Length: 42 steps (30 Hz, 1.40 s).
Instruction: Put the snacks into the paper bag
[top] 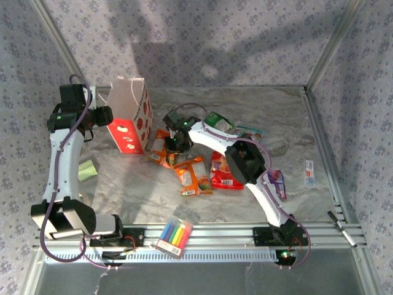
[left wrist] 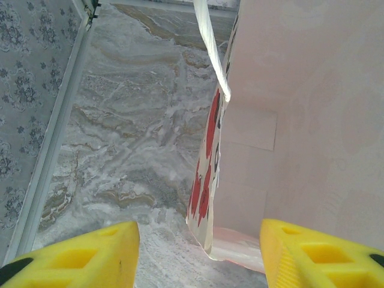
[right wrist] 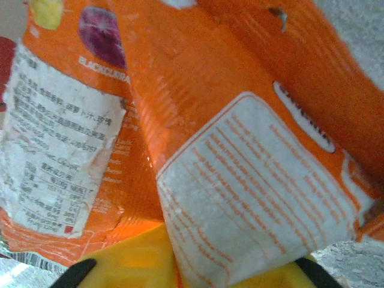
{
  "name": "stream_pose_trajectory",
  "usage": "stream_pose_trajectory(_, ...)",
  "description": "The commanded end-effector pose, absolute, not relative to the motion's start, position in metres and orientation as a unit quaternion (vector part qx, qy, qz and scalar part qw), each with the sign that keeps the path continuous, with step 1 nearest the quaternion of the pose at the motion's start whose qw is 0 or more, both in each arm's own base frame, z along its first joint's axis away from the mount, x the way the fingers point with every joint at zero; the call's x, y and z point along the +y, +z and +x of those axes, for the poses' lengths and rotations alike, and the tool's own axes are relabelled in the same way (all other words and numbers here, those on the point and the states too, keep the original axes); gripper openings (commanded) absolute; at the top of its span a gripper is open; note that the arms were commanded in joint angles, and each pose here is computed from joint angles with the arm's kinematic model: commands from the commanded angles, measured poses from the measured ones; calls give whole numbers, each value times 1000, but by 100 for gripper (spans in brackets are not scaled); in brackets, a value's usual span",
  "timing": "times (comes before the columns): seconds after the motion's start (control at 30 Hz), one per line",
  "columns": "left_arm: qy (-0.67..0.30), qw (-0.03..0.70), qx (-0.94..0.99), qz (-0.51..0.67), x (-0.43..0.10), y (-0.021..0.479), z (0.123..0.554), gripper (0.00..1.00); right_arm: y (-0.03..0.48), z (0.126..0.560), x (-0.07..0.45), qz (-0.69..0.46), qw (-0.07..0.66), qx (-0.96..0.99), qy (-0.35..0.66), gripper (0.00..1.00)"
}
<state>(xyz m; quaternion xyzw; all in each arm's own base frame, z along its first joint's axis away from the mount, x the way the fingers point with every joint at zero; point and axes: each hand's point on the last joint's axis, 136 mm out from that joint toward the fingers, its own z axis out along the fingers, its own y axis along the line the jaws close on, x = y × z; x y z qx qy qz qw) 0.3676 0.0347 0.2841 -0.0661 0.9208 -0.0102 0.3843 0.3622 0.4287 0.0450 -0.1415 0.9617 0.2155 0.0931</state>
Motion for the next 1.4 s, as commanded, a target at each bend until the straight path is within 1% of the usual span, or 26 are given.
stream_pose_trajectory(0.0,-10,404,912,-70,37,297,365,55,35,360,404,-129,88,974,166,14)
stream_pose_trajectory(0.03,-10,406,911,-70,36,298,365,55,38,362,402,-127,92,973,167,11)
stream_pose_trajectory(0.1,-12,410,909,-69,36,300,365,55,45,365,400,-126,100,972,172,1)
stream_pose_trajectory(0.13,-13,411,909,-69,35,301,365,55,49,367,401,-127,105,970,177,0)
stream_pose_trajectory(0.53,-46,450,889,-66,25,332,367,56,80,370,400,-153,144,958,194,0)
stream_pose_trajectory(0.9,-47,517,849,-101,33,382,383,57,138,370,393,-179,213,940,198,0)
stream_pose_trajectory(1.17,-29,530,840,-111,43,389,399,57,172,369,390,-181,243,930,208,0)
stream_pose_trajectory(1.37,-16,521,845,-118,49,385,407,57,218,367,386,-192,286,913,218,0)
